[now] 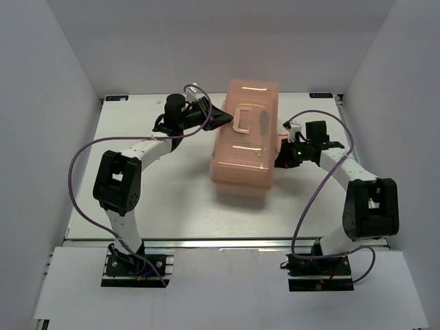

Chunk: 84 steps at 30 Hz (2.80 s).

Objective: Sort the tools into containers

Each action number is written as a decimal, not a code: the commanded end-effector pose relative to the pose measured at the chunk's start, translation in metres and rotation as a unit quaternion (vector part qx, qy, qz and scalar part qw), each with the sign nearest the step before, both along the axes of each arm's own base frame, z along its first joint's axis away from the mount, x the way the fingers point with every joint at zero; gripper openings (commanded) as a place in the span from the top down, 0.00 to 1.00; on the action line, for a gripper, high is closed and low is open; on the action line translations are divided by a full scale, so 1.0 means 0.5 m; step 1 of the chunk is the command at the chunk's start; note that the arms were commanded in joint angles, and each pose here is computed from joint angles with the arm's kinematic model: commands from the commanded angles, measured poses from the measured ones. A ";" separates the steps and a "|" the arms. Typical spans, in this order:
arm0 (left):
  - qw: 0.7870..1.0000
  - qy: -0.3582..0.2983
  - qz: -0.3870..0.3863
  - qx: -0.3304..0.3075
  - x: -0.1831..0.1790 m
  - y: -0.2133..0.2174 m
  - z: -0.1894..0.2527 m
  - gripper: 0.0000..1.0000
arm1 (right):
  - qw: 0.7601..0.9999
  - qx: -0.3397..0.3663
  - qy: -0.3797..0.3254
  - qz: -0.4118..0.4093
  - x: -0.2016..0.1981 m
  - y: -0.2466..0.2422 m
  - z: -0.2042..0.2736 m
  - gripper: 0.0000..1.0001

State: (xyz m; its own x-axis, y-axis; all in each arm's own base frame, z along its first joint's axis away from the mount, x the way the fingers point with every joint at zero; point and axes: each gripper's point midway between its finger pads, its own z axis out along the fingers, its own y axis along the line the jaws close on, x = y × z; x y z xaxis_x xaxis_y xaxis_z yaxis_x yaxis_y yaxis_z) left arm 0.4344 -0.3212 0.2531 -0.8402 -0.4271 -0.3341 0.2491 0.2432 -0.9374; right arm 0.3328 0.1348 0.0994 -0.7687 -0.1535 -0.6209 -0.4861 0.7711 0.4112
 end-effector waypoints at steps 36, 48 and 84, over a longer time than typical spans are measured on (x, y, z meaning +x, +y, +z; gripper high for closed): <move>0.933 -0.121 0.046 0.336 -0.005 0.093 -0.008 0.44 | 0.958 0.274 0.075 -0.047 0.181 0.012 0.017 1.00; 0.932 -0.123 0.022 0.339 -0.008 0.061 -0.026 0.44 | 0.940 0.330 0.080 -0.025 0.172 0.059 0.064 1.00; 0.920 -0.106 -0.050 0.374 -0.039 0.002 -0.096 0.46 | 0.884 0.443 0.118 0.096 0.071 0.124 0.160 1.00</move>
State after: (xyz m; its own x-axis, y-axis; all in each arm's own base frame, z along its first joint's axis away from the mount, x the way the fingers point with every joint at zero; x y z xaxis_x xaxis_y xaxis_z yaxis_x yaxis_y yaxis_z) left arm 0.4590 -0.2759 0.2271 -0.6636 -0.0338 -0.7474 0.3759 0.8486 -0.3722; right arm 0.3938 0.1827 0.1114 -0.9420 0.3120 -0.1233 -0.0950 0.1045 0.9900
